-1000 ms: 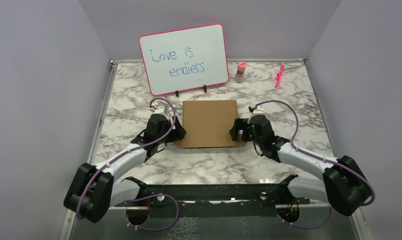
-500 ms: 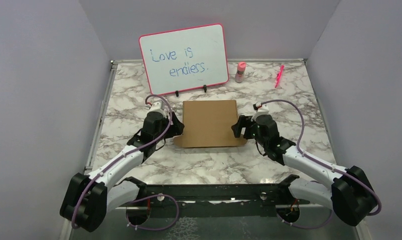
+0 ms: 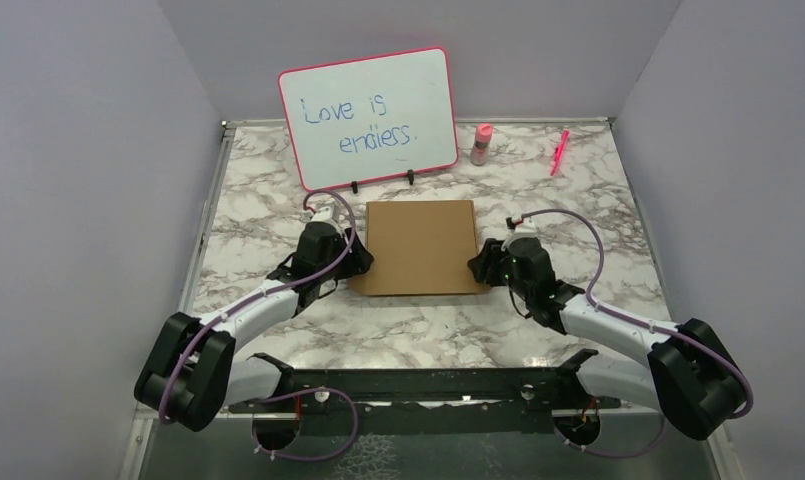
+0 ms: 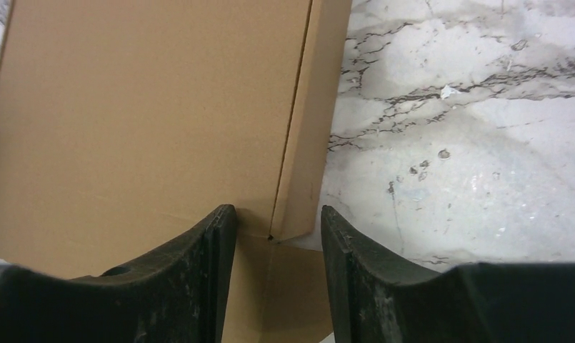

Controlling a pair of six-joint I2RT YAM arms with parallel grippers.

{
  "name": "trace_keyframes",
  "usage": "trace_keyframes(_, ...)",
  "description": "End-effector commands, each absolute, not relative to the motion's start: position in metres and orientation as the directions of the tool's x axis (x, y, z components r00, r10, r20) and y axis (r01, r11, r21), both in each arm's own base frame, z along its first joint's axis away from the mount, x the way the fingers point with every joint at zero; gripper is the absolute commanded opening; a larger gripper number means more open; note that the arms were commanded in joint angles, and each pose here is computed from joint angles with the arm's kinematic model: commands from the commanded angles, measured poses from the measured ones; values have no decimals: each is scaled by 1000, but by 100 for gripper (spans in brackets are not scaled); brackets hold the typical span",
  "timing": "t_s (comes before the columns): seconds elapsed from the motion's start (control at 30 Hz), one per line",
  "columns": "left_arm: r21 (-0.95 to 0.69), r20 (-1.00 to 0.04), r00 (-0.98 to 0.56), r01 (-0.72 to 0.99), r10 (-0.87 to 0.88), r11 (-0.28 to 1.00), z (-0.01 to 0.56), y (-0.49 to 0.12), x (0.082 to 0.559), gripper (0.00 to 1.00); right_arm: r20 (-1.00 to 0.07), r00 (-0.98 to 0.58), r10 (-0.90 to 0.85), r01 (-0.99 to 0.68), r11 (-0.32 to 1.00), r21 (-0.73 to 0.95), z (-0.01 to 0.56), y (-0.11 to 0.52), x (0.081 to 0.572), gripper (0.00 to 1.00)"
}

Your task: Fold the paper box

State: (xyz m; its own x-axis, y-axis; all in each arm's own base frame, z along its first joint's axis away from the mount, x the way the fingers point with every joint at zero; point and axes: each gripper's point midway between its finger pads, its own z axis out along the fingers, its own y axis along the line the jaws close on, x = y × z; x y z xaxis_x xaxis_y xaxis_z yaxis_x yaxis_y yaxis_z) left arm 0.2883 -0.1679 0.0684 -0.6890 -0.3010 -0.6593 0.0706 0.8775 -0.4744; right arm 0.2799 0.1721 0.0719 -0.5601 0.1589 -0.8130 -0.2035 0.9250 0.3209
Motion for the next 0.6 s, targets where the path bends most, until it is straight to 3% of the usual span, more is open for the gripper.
trace_keyframes(0.0, -480, -635, -719, 83, -280, 873, 53, -171, 279, 59, -772, -614, 166, -177, 924, 339, 48, 168, 268, 48)
trace_keyframes(0.23, -483, -612, -736, 56, -291, 874, 38, -168, 271, 55, -753, -636, 170, -169, 921, 351, 38, 168, 262, 40)
trace_keyframes(0.57, -503, -618, -718, 47, -321, 863, 39, -168, 275, 45, -777, -612, 149, -236, 903, 359, 59, 181, 271, 39)
